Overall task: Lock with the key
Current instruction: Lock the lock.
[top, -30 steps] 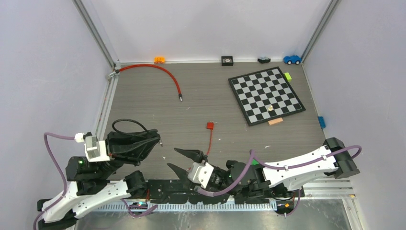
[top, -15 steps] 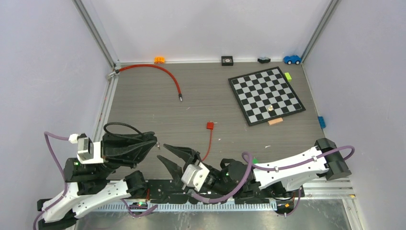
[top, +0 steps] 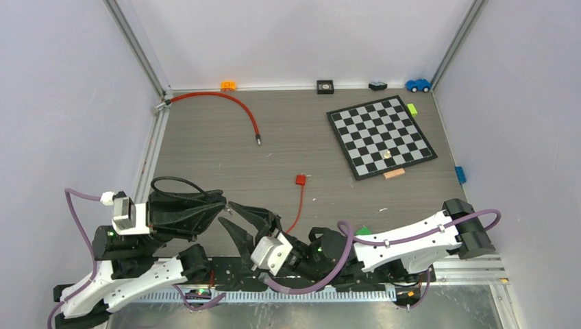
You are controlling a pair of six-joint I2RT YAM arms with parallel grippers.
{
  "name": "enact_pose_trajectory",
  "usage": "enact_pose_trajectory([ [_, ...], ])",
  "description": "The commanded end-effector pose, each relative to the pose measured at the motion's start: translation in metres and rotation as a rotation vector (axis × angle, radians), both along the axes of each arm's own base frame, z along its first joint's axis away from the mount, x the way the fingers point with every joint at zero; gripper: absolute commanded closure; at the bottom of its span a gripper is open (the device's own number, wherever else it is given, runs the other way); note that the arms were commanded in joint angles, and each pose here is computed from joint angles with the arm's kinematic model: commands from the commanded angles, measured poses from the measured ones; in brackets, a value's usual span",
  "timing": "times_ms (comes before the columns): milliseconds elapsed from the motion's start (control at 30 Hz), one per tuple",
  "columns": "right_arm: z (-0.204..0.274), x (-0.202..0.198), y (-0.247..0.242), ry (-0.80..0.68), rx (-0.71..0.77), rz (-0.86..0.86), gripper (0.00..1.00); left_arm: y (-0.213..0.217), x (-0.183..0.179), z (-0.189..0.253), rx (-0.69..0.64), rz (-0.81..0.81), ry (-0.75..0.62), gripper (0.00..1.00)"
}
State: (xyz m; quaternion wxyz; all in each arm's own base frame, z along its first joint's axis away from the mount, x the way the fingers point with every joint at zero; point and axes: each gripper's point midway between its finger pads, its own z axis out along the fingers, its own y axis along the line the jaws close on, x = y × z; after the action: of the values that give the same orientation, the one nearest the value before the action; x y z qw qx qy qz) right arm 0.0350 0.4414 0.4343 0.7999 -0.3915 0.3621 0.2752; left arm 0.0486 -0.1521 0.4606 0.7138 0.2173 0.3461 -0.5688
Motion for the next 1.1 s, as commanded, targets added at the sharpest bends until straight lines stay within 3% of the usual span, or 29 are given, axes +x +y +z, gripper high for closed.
enact_pose_trajectory([
  [0, 0.032, 0.003, -0.01, 0.018, 0.099, -0.025, 0.61, 0.004, -0.005, 0.01, -0.035, -0.012, -0.025, 1.0],
  [600, 0.028, 0.006, -0.004, 0.029, 0.098, -0.05, 0.67, -0.004, -0.011, 0.009, -0.016, -0.06, -0.035, 1.0],
  [1067, 0.031, 0.002, -0.016, 0.087, 0.153, 0.016, 0.99, -0.006, -0.014, 0.008, -0.004, -0.079, -0.041, 1.0],
])
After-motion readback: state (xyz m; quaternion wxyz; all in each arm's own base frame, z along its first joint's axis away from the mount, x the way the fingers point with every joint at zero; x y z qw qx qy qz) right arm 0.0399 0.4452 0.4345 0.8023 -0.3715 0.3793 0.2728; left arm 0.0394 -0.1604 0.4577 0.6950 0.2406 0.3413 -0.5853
